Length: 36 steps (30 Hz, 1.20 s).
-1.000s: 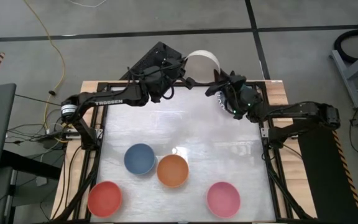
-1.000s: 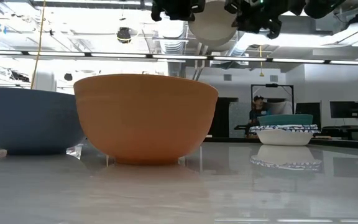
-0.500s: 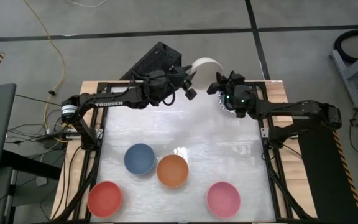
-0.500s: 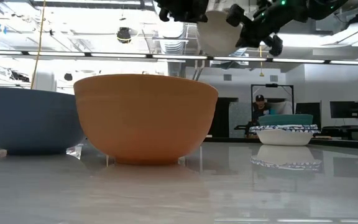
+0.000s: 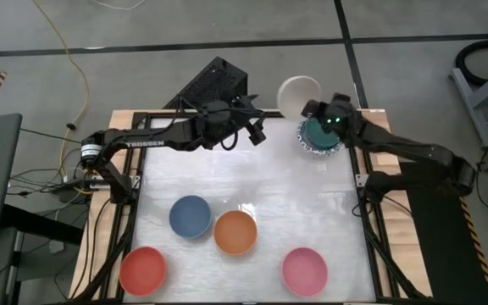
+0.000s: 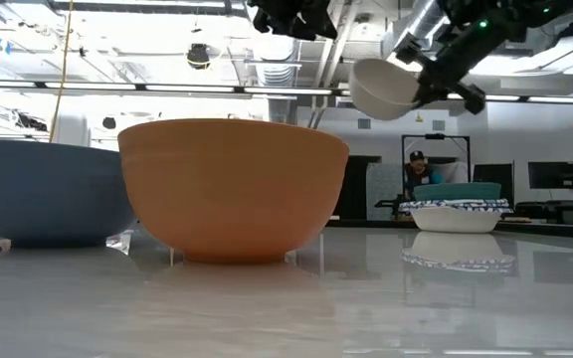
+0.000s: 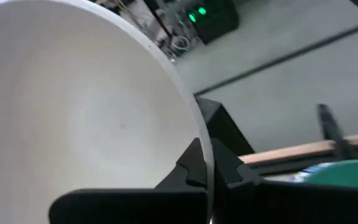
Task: Nest bowls inside each other
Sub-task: Stack the white bowl into the green bowl
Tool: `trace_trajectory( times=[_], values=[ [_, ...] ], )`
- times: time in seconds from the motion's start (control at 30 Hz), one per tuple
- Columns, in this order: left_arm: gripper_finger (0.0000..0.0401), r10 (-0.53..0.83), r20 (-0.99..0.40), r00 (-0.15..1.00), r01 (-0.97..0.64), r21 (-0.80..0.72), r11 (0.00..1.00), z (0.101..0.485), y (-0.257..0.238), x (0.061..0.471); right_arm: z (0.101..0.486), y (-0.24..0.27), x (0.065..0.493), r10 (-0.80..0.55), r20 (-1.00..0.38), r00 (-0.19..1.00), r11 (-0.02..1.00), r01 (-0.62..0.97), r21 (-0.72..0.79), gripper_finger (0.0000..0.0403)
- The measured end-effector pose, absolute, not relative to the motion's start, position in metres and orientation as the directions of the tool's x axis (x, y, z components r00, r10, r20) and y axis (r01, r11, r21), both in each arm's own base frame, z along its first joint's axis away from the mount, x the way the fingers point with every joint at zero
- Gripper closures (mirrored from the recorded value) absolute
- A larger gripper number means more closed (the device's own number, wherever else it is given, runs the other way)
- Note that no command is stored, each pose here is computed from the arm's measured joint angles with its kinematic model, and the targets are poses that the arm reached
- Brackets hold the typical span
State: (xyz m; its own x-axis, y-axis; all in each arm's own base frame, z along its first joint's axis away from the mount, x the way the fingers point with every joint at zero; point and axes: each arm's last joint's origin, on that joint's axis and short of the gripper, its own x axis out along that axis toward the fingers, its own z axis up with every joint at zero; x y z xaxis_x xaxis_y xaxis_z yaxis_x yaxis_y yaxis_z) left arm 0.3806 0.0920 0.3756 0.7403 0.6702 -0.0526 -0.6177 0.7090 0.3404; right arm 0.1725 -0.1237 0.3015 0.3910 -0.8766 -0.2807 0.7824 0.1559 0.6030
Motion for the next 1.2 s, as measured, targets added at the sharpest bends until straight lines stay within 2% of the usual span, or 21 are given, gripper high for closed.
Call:
trace_trajectory(
  times=[0.17, 0.3, 0.5, 0.7, 1.03, 1.2],
  values=[
    [0.0124, 0.621, -0.048, 0.782, -0.586, 0.279, 0.761, 0.385, 0.086, 0.373, 0.3, -0.128, 0.143, -0.829, -0.39, 0.402, 0.072, 0.767, 0.637, 0.0398],
    [0.0124, 0.526, -0.058, 0.849, -0.512, 0.161, 0.844, 0.404, 0.081, 0.352, 0.299, -0.126, 0.108, -0.804, -0.478, 0.354, -0.017, 0.79, 0.613, 0.0398],
    [0.0124, 0.412, -0.106, 0.905, -0.406, 0.07, 0.911, 0.423, 0.078, 0.321, 0.296, -0.114, 0.075, -0.761, -0.573, 0.303, -0.114, 0.808, 0.578, 0.0398],
    [0.0124, 0.281, -0.096, 0.955, -0.284, -0.009, 0.959, 0.438, 0.072, 0.299, 0.278, -0.111, 0.066, -0.669, -0.644, 0.372, -0.132, 0.793, 0.595, 0.0398],
    [0.0124, 0.266, -0.077, 0.961, -0.27, -0.045, 0.962, 0.455, 0.065, 0.27, 0.252, -0.112, 0.065, -0.601, -0.699, 0.386, -0.187, 0.783, 0.593, 0.0397],
    [0.0124, 0.245, -0.06, 0.968, -0.249, -0.064, 0.966, 0.462, 0.061, 0.258, 0.241, -0.114, 0.06, -0.543, -0.716, 0.44, -0.196, 0.762, 0.617, 0.0397]
  ],
)
